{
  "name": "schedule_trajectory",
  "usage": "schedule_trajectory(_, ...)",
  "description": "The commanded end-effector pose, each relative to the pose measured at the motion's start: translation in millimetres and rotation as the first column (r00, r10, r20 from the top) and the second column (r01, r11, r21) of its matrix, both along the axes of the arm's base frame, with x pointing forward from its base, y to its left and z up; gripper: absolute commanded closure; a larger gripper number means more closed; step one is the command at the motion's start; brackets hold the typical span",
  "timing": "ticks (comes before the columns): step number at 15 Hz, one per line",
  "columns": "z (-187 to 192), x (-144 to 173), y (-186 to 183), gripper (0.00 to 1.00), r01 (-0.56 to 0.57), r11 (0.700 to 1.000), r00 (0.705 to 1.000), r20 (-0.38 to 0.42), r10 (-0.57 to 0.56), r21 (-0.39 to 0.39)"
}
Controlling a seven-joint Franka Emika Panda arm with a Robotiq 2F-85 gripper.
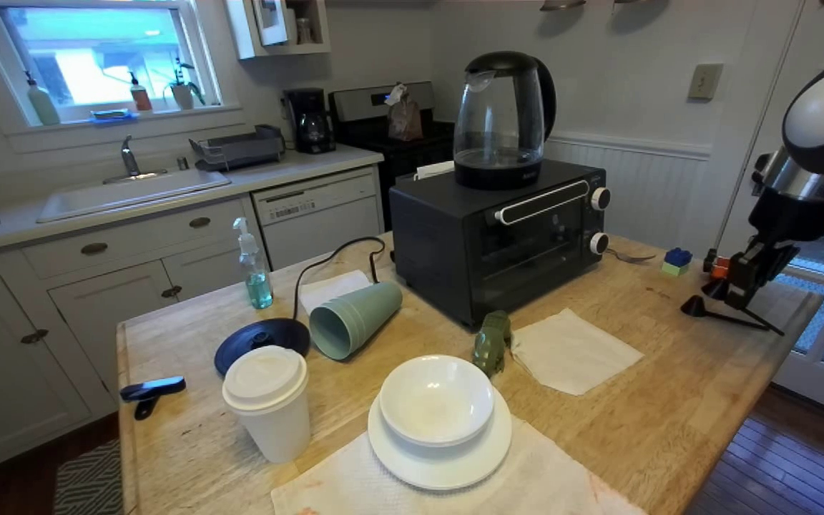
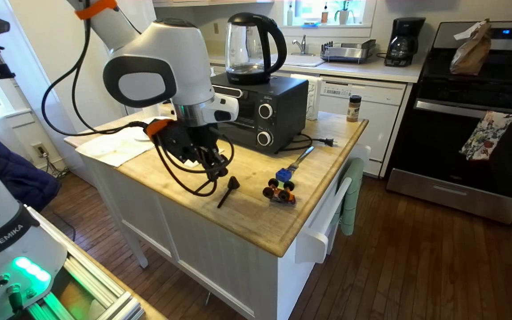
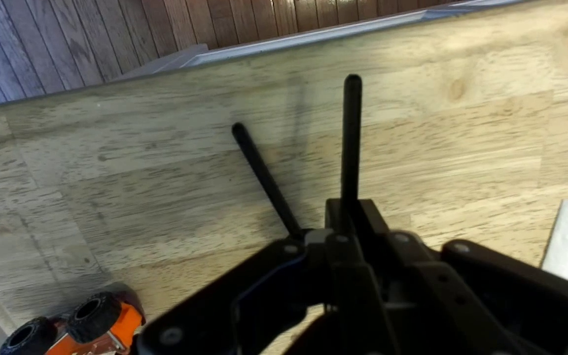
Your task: Stack the two black ladles together.
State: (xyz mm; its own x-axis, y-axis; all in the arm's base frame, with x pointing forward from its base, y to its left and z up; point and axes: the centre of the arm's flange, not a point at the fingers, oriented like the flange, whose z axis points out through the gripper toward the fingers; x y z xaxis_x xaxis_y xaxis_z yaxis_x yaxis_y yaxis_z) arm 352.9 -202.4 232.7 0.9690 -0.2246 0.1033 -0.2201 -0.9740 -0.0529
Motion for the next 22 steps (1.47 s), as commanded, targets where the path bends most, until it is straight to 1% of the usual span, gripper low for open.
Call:
schedule_trajectory(1,-13.6,14.6,-25.5,0.98,-0.045,0.999,0.999,0.010,0.045,-0.007)
schedule_trajectory(5,-17.4,27.9,-31.3,0.98,-0.108,0.994,0.994,-0.012,0.107,-0.022)
schedule_trajectory(10,-23.3,35.6,-33.0,0.98,-0.167,0.986,0.985,-0.031,0.167,-0.008)
schedule_trajectory(22,-37.3,33.0,-27.2,0.98,-0.256,0.965,0.960,-0.100,0.261,0.055)
